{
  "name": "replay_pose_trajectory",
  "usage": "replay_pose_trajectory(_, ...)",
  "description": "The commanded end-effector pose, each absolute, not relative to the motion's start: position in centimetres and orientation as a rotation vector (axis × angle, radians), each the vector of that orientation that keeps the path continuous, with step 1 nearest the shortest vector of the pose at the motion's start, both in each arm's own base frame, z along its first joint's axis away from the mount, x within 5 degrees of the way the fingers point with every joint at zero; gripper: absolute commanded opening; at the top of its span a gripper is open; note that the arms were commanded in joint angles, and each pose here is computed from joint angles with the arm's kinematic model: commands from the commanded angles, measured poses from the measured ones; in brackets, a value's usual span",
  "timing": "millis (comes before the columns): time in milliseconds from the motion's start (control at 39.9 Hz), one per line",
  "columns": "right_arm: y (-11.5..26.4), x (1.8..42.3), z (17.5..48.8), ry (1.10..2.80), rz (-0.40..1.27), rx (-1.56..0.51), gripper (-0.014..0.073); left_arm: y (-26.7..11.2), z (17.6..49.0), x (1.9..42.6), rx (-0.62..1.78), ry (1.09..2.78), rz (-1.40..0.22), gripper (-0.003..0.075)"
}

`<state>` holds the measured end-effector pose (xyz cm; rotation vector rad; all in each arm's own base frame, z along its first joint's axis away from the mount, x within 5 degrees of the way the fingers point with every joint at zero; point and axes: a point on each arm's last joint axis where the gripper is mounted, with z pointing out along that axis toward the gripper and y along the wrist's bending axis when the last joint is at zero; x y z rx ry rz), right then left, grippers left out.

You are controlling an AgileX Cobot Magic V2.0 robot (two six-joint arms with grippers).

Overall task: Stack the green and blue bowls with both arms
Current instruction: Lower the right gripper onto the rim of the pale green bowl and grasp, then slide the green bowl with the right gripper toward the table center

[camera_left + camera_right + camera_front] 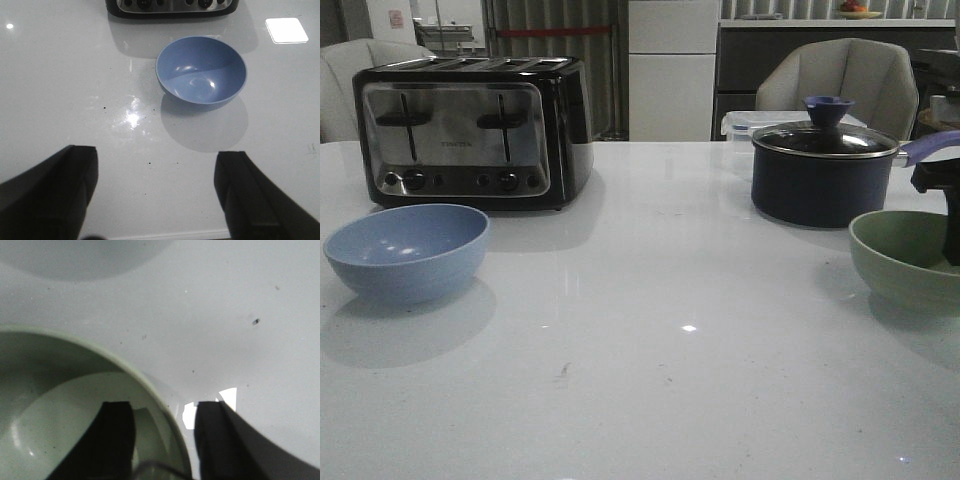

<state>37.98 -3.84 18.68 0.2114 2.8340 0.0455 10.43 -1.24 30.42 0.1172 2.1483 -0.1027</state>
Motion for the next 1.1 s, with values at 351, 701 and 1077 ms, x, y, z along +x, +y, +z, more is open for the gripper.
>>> replay_pose_trajectory(351,-3.1,37.8,23.1,2.718,0.048,0.133,0.0053,-1.4,32.1,10.9,0.107,2.045,-0.118,0.0548)
replay_pose_trajectory(701,8.0,35.5,27.8,2.580,0.229,-0.244,0.0053,-1.4,32.1,10.9,0.107,2.045,-0.118,0.0548)
replay_pose_trajectory(1077,17.2,35.3,23.2,2.588,0.402,-0.424,0.0053,-1.4,32.1,10.9,0.107,2.045,-0.118,0.0548)
